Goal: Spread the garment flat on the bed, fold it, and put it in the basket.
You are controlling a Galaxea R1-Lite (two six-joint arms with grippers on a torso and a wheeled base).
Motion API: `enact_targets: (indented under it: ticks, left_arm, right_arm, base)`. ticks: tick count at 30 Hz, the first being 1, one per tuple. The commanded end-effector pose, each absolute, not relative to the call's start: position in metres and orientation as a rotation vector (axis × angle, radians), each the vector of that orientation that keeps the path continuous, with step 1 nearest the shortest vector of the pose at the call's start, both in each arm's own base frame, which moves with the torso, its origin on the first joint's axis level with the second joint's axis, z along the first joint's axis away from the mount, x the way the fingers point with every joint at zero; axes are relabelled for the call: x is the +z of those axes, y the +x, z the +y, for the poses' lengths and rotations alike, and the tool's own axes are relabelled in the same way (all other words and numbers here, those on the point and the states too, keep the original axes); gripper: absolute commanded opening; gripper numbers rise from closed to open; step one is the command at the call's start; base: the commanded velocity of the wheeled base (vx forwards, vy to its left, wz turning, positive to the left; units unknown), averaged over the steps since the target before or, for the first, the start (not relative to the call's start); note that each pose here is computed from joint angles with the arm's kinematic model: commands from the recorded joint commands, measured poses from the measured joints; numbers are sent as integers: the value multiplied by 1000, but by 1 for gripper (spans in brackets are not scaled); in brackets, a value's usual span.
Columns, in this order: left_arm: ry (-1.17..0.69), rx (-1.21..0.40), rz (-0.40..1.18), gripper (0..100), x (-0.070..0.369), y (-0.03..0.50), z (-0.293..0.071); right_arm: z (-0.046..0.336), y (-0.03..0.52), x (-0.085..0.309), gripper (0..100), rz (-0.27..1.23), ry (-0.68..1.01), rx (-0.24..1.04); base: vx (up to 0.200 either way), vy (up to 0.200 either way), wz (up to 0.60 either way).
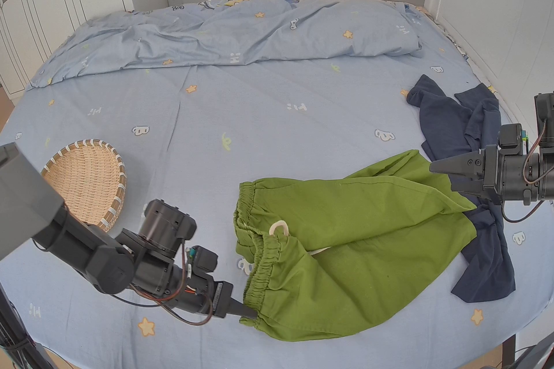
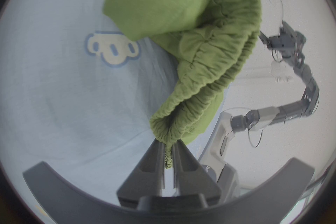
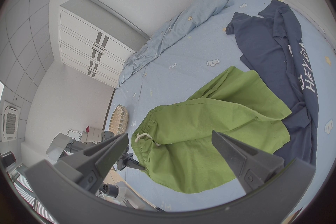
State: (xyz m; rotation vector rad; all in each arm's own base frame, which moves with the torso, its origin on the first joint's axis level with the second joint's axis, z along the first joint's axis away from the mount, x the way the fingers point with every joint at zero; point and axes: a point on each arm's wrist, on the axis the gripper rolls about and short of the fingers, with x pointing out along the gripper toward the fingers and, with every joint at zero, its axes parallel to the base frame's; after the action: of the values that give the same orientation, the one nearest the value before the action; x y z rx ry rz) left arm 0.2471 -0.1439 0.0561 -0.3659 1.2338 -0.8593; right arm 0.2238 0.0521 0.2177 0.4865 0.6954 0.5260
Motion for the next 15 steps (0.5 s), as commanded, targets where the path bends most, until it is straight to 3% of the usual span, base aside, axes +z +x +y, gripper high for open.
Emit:
enact_targets:
  ticks: [1,10,15]
  left_arm:
    - [-569,-825,1129,0,94,237,-90]
    - [-757,-665,1075,0,89,199,-23]
    - [-797,-595,1070,0,76,186,-3]
  right_arm:
    - [54,224,217,100,703,485,531]
    - [54,218,205,100,773,516,614]
    - [48,213,183,100,856,538,578]
  base:
    - [0,0,0]
    - [0,0,0]
    - [0,0,0]
